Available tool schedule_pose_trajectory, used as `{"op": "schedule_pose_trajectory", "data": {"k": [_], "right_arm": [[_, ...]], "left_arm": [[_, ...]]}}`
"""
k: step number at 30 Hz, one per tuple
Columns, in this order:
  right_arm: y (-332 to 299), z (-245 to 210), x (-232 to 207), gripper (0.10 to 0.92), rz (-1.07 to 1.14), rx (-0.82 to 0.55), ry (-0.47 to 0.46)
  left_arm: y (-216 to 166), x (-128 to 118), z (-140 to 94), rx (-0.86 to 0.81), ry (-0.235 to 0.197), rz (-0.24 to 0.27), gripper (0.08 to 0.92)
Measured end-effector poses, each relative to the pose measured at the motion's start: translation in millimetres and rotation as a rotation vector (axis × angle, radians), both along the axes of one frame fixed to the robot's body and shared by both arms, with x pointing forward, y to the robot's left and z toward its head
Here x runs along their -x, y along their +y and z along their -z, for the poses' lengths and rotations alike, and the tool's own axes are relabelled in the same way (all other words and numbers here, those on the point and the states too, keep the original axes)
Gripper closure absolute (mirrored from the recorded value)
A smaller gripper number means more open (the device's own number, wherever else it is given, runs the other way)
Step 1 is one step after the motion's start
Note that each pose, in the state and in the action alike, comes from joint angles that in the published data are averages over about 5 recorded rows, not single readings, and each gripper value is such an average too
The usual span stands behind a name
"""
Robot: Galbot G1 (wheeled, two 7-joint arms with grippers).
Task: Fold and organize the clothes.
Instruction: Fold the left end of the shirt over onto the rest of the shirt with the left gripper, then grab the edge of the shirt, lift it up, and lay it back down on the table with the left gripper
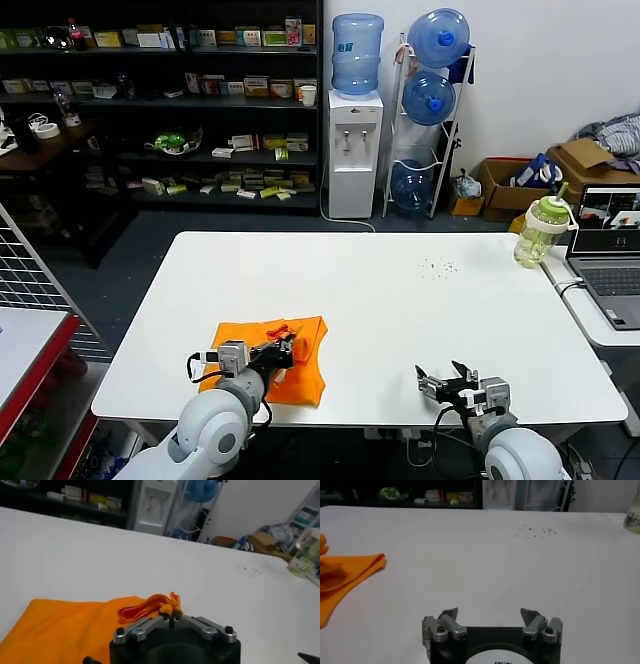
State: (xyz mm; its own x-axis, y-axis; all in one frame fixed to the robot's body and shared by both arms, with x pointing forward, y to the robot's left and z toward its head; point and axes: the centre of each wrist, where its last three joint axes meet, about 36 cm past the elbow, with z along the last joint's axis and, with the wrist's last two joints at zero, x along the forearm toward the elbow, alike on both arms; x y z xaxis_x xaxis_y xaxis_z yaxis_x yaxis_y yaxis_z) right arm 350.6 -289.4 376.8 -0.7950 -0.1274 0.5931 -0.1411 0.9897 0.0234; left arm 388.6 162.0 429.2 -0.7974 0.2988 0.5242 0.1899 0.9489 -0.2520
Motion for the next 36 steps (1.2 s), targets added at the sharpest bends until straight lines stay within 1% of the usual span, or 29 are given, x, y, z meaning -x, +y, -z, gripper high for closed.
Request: {"op": "schedule_pose_trajectory", "data": {"k": [2, 6, 11, 15, 19, 22, 25, 30, 36], "right_arm": [[-1, 0, 0, 0.200, 0.000, 0.000, 0.000], [-2, 0, 0, 0.200, 0.000, -0.001, -0.002], [-2, 0, 0, 0.200, -0.002, -0.006, -0.004], [-1, -1, 0, 0.200, -0.006, -0.010, -0.008], [1, -1, 0, 0.200, -0.011, -0.016, -0.013], [2, -1, 1, 0.200, -0.014, -0.020, -0.014], [3, -1, 2, 0.200, -0.016, -0.021, -0.014], [2, -2, 3, 0.200, -0.016, -0.019, -0.013], [1, -2, 5, 0.200, -0.012, -0.020, -0.013]], "left_arm": [[-1, 0, -1, 0.000, 0.001, 0.006, 0.809], [3, 1, -4, 0.001, 0.007, 0.007, 0.688], [20, 1, -11, -0.002, 0.018, -0.014, 0.549], [48, 0, -13, -0.024, 0.030, -0.048, 0.428], [87, -3, -15, -0.059, 0.040, -0.085, 0.315], [117, -5, -13, -0.076, 0.053, -0.098, 0.233], [141, -6, -9, -0.077, 0.071, -0.089, 0.187], [165, -9, 1, -0.059, 0.095, -0.054, 0.177], [176, -14, 14, -0.038, 0.111, -0.019, 0.177]]}}
